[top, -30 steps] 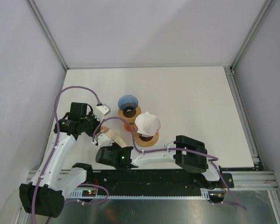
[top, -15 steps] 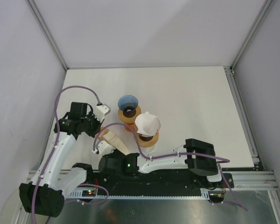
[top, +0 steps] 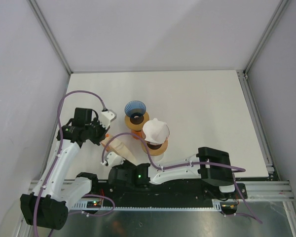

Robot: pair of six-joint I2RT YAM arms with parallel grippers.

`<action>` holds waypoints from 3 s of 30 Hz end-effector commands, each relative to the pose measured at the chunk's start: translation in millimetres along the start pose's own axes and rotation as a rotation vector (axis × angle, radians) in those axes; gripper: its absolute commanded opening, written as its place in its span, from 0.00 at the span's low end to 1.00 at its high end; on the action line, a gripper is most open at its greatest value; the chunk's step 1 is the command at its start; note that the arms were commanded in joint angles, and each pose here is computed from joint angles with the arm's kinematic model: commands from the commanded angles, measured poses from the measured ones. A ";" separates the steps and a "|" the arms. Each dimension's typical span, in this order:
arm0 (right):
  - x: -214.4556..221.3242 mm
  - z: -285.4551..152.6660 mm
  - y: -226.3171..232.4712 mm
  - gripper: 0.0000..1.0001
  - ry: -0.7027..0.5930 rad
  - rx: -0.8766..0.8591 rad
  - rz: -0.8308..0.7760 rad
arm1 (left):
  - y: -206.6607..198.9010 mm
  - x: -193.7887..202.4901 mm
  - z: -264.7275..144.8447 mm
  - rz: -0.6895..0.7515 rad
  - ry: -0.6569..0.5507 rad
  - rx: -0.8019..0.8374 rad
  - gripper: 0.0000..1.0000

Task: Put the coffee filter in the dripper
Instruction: Pick up the coffee filter from the coffee filter holder.

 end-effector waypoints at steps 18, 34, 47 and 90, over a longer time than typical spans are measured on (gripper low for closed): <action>4.2 -20.0 -9.8 0.36 -0.050 -0.107 0.005 | 0.9 -15.2 -15.3 0.027 -0.098 -0.013 0.05; -4.6 -8.1 -11.4 0.02 -0.049 -0.171 0.049 | 2.3 -19.6 -17.9 0.033 -0.116 -0.010 0.15; -18.4 -50.0 -18.0 0.00 -0.058 -0.223 0.065 | 4.5 -26.9 -22.4 0.030 -0.142 -0.010 0.33; -148.9 -216.3 -177.6 0.00 -0.605 -0.503 0.361 | -20.4 -152.3 -182.8 0.287 -0.890 0.284 0.91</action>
Point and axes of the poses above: each gripper's point midway between its finger pads, its own z axis out along the fingers, its own y axis along the line the jaws close on, x = y × z, the point moved 9 cm from there along -z, back along the fingers, and after that the axes turned 12 degrees about z, right-handed, at the moved point
